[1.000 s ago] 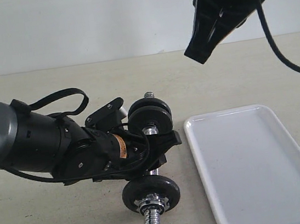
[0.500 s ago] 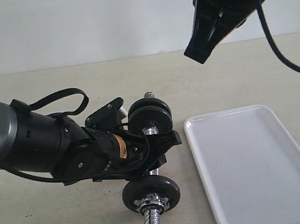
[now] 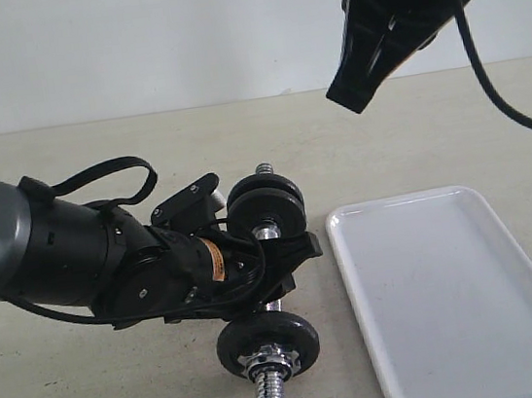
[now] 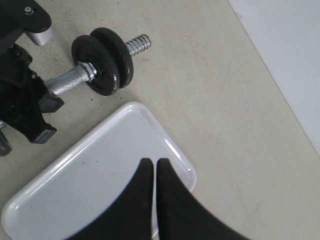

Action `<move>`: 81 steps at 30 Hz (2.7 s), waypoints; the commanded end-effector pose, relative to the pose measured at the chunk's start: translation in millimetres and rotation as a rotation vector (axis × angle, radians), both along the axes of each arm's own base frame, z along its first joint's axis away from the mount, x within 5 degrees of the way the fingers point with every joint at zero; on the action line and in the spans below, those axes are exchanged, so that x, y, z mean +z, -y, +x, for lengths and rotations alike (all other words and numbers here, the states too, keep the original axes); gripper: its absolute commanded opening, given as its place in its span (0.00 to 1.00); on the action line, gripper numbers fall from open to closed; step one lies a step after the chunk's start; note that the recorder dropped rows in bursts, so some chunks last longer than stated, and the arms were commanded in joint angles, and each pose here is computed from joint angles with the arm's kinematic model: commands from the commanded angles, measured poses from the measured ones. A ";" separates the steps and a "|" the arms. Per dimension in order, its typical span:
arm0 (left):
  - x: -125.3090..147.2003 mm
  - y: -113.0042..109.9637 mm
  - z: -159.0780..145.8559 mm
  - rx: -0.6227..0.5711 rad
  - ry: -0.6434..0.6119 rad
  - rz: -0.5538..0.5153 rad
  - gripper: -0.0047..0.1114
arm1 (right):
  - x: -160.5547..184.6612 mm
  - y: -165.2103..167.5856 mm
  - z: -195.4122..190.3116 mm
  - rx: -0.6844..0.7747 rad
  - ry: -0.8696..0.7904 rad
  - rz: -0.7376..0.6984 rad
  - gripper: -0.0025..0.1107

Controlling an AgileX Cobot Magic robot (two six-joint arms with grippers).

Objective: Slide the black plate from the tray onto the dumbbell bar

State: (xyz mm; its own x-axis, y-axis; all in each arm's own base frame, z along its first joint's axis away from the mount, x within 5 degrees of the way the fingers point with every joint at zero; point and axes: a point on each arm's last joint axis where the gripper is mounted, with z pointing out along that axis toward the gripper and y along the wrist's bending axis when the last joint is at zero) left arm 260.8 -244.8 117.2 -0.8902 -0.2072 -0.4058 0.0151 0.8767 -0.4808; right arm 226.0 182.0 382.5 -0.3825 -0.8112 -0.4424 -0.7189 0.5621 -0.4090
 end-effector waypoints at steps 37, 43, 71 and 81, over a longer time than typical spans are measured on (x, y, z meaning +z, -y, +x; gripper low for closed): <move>34.4 16.8 13.2 -0.022 0.194 -0.231 0.45 | 2.4 2.1 -1.4 -0.009 0.001 0.011 0.02; 34.4 16.8 13.2 -0.022 0.194 -0.231 0.45 | 1.8 3.0 -2.0 -0.013 -0.009 0.003 0.02; 52.4 -21.6 5.6 -0.450 0.290 0.344 0.08 | -55.3 35.4 23.0 -0.161 -0.039 -0.024 0.02; 138.4 -48.5 -16.5 -0.507 0.512 0.424 0.08 | -74.6 44.8 30.0 -0.199 -0.037 0.043 0.02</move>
